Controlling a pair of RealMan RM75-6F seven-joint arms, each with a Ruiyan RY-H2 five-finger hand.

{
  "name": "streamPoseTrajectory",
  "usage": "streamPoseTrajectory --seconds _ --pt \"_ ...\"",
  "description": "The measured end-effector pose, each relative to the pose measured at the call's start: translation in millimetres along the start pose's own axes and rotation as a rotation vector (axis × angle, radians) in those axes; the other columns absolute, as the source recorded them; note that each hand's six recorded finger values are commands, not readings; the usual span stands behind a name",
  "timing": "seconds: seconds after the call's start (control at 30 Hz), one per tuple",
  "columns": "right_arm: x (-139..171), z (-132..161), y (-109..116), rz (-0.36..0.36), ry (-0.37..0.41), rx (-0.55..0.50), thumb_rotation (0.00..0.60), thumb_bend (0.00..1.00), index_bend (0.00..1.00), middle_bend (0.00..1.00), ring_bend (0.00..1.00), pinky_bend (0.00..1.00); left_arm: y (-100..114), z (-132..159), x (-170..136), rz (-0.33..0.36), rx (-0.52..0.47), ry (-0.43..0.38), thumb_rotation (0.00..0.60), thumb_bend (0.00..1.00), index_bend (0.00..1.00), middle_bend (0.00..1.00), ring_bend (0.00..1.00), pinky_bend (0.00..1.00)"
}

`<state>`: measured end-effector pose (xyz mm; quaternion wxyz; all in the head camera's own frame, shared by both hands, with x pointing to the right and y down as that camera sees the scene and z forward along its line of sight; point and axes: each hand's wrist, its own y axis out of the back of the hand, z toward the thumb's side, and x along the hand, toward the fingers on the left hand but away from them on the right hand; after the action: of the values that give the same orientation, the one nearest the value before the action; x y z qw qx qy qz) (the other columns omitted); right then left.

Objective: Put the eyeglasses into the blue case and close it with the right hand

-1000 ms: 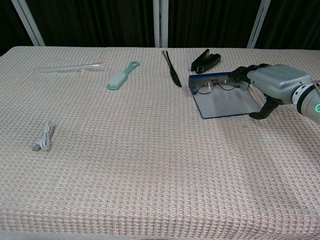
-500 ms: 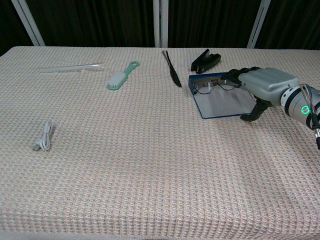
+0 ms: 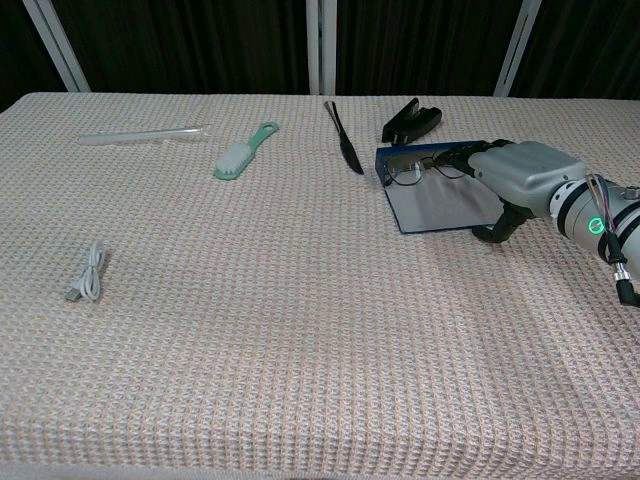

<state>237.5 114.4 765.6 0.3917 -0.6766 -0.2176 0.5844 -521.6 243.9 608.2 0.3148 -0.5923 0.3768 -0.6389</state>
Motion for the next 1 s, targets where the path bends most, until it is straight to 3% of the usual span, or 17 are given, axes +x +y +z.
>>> streamPoseTrajectory --seconds 0.23,0.5,1.0 --pt "-4 2 -2 -0.029 0.012 0.008 0.600 0.39 0.00 0.00 0.00 0.00 -3 0 1 -0.003 -0.002 -0.001 0.449 0.10 0.05 0.04 0.04 0.19" --pt "-10 4 -6 -0.048 0.023 -0.004 0.600 0.61 0.09 0.00 0.00 0.00 -4 -1 0 -0.004 -0.003 0.003 0.450 0.10 0.05 0.04 0.04 0.19" --pt "-24 3 -11 -0.063 0.004 -0.049 0.600 0.63 0.33 0.00 0.00 0.00 -8 -4 1 -0.018 -0.003 0.013 0.457 0.10 0.05 0.04 0.04 0.19"
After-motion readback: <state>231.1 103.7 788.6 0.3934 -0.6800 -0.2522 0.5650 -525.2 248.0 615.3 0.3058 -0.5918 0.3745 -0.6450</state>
